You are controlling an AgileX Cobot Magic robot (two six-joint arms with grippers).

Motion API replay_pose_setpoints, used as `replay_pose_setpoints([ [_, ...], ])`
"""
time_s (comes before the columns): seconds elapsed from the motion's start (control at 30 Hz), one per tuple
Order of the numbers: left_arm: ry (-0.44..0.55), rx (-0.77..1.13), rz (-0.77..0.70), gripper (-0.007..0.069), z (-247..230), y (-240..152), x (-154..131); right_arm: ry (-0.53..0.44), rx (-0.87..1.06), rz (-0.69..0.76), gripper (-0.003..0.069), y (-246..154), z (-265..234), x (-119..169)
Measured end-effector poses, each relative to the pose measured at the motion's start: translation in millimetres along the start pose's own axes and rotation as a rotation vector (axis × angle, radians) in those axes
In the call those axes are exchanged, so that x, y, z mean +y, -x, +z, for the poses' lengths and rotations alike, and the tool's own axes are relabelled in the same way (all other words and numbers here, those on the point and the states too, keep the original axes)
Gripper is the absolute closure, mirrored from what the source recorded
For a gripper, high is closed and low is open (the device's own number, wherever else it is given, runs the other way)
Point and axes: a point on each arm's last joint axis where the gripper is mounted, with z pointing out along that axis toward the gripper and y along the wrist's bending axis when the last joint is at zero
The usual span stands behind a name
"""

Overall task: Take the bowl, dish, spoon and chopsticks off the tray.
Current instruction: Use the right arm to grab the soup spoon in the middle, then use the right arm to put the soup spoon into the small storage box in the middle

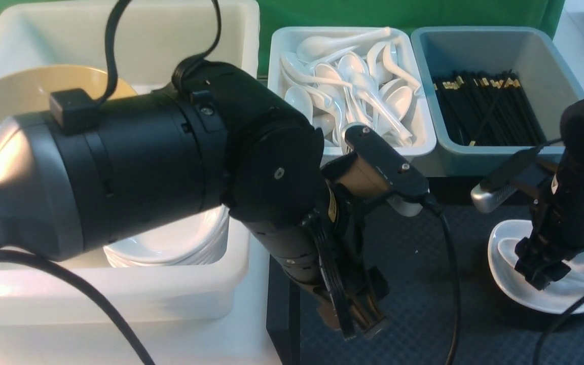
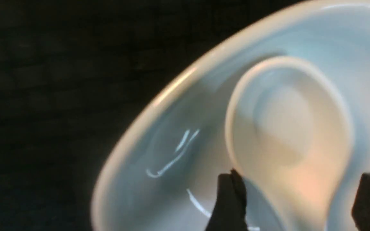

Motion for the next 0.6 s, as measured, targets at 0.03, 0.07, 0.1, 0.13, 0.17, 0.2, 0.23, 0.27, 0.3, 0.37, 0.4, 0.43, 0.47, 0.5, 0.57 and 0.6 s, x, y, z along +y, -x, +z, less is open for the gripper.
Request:
replay_pose_setpoints([
  [0.03,-0.001,0.007,0.001,0.0171,1,-1,0,0.008,0.018,0.006,0.0159,0,4,-1],
  [0.07,-0.001,0.008,0.001,0.0171,2,-2,0,0.008,0.017,0.006,0.0161,0,4,-1],
  [0.1,-0.002,0.022,0.001,0.0171,4,-5,0,0.012,0.025,0.014,0.0186,0,4,-3],
  [0.13,-0.002,0.023,0.001,0.0171,5,-5,0,0.015,0.027,0.015,0.0191,0,4,-3],
  [0.17,-0.003,0.028,0.0,0.0171,6,-6,0,0.022,0.029,0.021,0.0218,0,5,-3],
  [0.2,-0.003,0.03,0.0,0.0171,6,-7,0,0.026,0.031,0.024,0.0256,0,5,-2],
  [0.23,-0.003,0.032,0.001,0.0171,7,-7,0,0.028,0.038,0.024,0.0324,0,3,-3],
  [0.27,-0.002,0.032,0.004,0.0171,7,-7,0,0.029,0.043,0.025,0.0358,1,2,-3],
  [0.3,0.001,0.034,0.006,0.0171,7,-7,0,0.03,0.049,0.026,0.0369,1,0,-4],
  [0.37,0.018,0.044,0.02,0.0171,7,-8,2,0.032,0.041,0.036,0.0368,4,-9,-6],
  [0.4,0.029,0.053,0.028,0.0171,7,-9,3,0.031,0.029,0.04,0.0368,5,-15,-7],
  [0.43,0.046,0.068,0.041,0.0171,7,-11,4,0.024,0.001,0.043,0.0368,9,-26,-7],
  [0.47,0.056,0.087,0.043,0.0171,6,-12,6,0.014,-0.033,0.042,0.0368,11,-38,-7],
  [0.5,0.073,0.118,0.039,0.0171,5,-16,10,-0.002,-0.085,0.04,0.0368,15,-55,-7],
  [0.57,0.089,0.153,0.007,0.0171,1,-21,17,-0.025,-0.173,0.031,0.0368,22,-81,-4],
  [0.6,0.09,0.161,0.001,0.0171,0,-22,19,-0.032,-0.209,0.028,0.0368,25,-92,-3],
])
